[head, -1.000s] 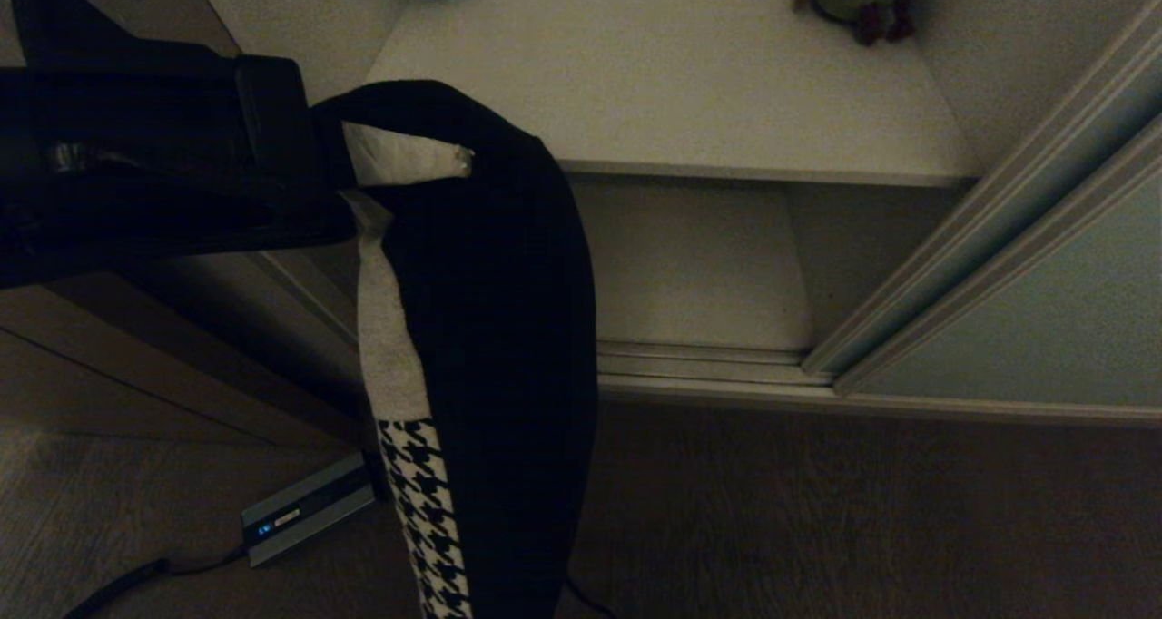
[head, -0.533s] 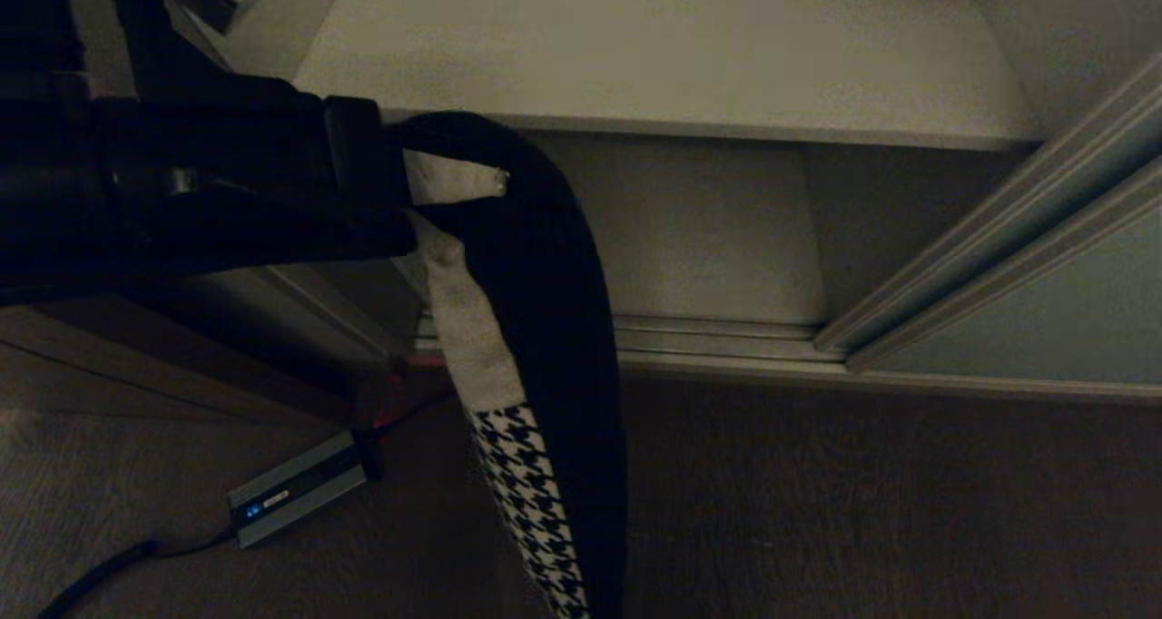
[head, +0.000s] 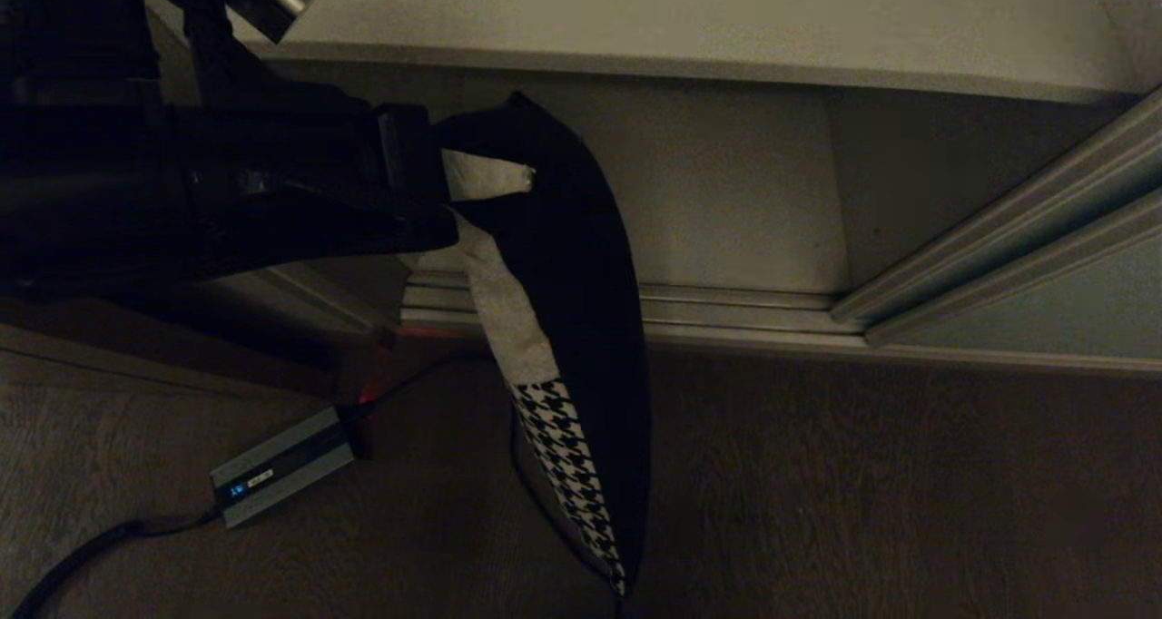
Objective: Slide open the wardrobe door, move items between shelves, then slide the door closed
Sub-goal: Place the pillow on the lower shelf
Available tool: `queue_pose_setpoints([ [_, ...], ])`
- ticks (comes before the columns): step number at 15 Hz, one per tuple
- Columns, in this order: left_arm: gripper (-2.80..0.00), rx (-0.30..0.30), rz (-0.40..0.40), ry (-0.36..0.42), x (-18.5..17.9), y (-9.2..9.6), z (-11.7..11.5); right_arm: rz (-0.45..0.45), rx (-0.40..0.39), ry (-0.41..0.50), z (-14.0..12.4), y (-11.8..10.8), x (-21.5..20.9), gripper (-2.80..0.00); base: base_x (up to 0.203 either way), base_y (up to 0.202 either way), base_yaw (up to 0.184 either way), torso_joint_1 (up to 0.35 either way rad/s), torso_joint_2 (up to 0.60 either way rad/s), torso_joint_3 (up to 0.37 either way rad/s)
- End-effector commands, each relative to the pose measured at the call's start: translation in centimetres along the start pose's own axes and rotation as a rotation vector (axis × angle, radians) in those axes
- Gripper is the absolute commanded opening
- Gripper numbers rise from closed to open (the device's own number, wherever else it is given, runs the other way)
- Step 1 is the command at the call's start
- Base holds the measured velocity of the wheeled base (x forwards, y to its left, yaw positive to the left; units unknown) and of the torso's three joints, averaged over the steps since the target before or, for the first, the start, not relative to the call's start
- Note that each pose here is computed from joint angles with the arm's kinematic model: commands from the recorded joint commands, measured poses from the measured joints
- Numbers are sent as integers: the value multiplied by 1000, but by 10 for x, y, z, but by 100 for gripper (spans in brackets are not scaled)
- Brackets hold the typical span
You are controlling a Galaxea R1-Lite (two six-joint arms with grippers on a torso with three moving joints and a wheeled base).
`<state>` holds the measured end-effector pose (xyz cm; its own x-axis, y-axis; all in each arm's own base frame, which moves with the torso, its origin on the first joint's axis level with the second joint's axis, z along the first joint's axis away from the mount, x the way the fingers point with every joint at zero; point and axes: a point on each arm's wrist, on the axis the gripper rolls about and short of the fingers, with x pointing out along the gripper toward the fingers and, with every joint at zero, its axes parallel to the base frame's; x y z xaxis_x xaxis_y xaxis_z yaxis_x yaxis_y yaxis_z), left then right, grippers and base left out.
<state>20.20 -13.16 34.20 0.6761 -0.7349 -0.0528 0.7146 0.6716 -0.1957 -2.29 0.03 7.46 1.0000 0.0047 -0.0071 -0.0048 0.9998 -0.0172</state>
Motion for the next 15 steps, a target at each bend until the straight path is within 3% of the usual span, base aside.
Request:
queue_pose_setpoints([
  [1, -280, -2, -1, 17, 1, 0, -4, 0, -1, 4, -1, 0, 0, -280, 0, 0, 0, -2, 3, -202],
  [5, -280, 12, -8, 38, -2, -8, -12, 0, 0, 4, -1, 0, 0, -280, 0, 0, 0, 0, 5, -199],
  [15, -280, 26, 17, 30, 12, -4, -21, 0, -1, 3, -1, 0, 0, -280, 0, 0, 0, 1, 3, -196],
])
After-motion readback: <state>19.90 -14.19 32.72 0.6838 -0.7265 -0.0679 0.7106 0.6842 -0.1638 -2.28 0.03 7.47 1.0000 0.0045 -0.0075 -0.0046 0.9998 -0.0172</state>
